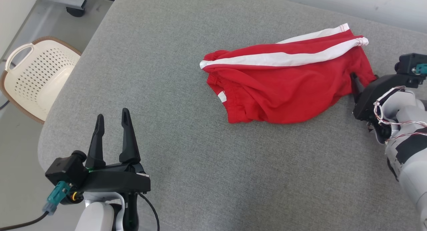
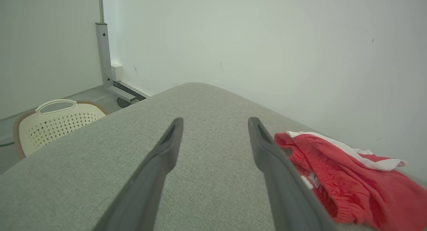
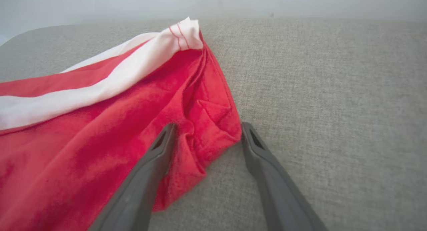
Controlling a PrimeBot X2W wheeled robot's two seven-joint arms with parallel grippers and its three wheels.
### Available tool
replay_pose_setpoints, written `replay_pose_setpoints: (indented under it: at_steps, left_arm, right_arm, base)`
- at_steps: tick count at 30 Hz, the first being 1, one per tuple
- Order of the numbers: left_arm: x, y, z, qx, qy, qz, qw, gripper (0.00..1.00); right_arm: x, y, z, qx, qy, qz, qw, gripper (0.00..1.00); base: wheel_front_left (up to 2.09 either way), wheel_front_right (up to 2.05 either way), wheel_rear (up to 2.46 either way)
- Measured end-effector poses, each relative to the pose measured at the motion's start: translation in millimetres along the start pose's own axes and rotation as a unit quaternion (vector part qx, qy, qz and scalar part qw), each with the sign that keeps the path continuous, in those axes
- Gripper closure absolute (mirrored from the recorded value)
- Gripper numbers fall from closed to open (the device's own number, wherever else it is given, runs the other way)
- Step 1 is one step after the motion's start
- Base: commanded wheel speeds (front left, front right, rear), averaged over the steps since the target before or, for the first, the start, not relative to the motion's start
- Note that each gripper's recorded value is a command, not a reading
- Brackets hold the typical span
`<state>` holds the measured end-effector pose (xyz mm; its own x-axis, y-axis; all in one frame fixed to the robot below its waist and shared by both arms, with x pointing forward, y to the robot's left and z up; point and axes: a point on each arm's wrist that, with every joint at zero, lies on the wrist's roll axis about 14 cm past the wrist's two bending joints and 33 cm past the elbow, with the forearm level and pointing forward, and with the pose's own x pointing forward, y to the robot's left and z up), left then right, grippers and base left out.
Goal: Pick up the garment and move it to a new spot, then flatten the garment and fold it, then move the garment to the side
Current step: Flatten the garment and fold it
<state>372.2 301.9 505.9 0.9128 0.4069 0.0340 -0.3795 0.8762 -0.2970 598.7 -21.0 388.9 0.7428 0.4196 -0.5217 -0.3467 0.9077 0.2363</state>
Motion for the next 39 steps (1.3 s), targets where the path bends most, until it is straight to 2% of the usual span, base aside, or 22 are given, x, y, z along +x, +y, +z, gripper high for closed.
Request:
replay_pose_setpoints:
  at_steps: [1,12,19,24,29,38,39]
  left_arm:
    - [0,0,0,-0.001,-0.001,-0.001,1.0,0.0]
    - [-13,0,-1,-0.009,0.002,-0.004,1.0,0.0]
    - [-31,-5,-2,-0.01,0.003,-0.021,1.0,0.0]
    - [-42,-14,-6,-0.017,0.009,-0.042,0.999,0.0]
    - [-44,-25,-10,-0.02,0.014,-0.061,0.998,0.0]
    - [-44,-53,-12,-0.028,0.018,-0.1,0.994,0.0]
    - [-44,-56,-12,-0.029,0.019,-0.103,0.994,0.0]
  right_arm:
    - [0,2,0,-0.004,0.0,0.001,1.0,1.0]
    - [-31,29,6,0.006,-0.061,0.021,0.998,1.0]
    - [-85,8,1,0.029,-0.105,0.012,0.994,1.0]
    - [-129,-14,-17,0.081,-0.116,0.0,0.99,1.0]
    - [-154,-13,-49,0.113,-0.092,0.008,0.989,1.0]
    - [-190,-26,-69,0.137,-0.111,-0.008,0.984,1.0]
    - [-192,-29,-69,0.137,-0.114,-0.014,0.984,0.66]
  base:
    - [0.0,0.0,0.0]
    - [0.0,0.0,0.0]
    - [0.0,0.0,0.0]
    - [0.0,0.0,0.0]
    - [0.0,0.0,0.0]
    - [0.0,0.0,0.0]
    - [0.0,0.0,0.0]
